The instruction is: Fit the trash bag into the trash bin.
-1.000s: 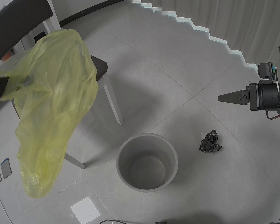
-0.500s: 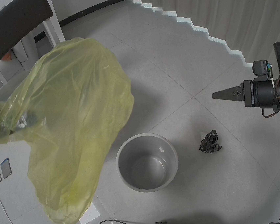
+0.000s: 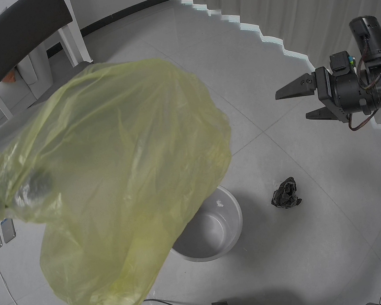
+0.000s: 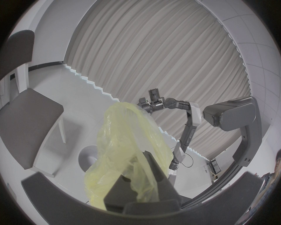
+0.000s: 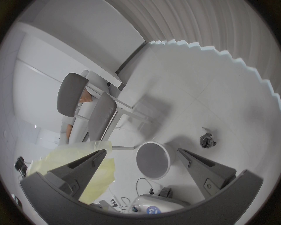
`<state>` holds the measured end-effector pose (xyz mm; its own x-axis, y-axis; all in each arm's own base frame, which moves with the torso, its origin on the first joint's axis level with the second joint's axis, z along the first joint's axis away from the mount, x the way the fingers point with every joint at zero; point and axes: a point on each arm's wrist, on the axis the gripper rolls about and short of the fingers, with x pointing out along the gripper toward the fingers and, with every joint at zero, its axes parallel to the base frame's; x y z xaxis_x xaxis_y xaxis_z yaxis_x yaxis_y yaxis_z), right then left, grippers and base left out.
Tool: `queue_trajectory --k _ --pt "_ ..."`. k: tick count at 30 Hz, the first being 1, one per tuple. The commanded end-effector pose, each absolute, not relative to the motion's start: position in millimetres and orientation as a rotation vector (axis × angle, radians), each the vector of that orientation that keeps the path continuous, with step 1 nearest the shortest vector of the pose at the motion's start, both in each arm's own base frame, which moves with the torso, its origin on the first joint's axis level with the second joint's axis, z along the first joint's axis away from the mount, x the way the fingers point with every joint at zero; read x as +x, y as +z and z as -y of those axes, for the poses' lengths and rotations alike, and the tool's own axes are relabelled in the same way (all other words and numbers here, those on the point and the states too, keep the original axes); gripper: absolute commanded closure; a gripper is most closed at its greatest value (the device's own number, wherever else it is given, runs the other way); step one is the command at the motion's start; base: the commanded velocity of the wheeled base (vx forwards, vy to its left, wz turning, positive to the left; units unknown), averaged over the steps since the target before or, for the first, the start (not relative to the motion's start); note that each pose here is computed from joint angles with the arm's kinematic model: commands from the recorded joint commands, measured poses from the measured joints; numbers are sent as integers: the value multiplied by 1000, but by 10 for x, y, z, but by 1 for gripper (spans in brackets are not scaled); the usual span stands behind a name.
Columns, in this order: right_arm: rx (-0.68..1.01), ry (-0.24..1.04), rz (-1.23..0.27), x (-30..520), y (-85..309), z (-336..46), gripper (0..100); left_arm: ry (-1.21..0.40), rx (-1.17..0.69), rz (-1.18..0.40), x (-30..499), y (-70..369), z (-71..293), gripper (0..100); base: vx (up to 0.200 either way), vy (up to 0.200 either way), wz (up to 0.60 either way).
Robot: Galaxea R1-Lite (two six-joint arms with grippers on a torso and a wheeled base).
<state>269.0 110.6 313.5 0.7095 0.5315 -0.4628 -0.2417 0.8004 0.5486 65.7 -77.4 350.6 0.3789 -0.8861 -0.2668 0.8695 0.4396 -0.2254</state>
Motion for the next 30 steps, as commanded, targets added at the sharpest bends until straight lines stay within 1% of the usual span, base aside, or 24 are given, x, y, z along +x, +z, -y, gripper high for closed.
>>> queue_trajectory --k 1,7,13,16,21,25,30 --pt "539 470 -735 2920 3085 -1379 0 -1175 -59 -382 614 3514 811 100 0 0 0" --pt "549 535 -747 2945 3118 -1564 0 -1188 -56 -394 597 3482 813 100 0 0 0" --pt "539 574 -755 2907 3144 -1684 0 -1186 -57 -395 584 3464 798 100 0 0 0" --pt "528 605 -800 2807 3145 -1743 0 -1183 -69 -399 581 3467 794 100 0 0 0" --pt "524 641 -859 2509 3270 -1625 0 -1162 -73 -410 597 3441 795 100 0 0 0" --pt "517 643 -875 2279 3353 -1486 0 -1138 -81 -400 615 3432 804 100 0 0 0" --pt "506 663 -884 1978 3386 -1359 0 -1065 -140 -391 687 3433 861 100 0 0 0"
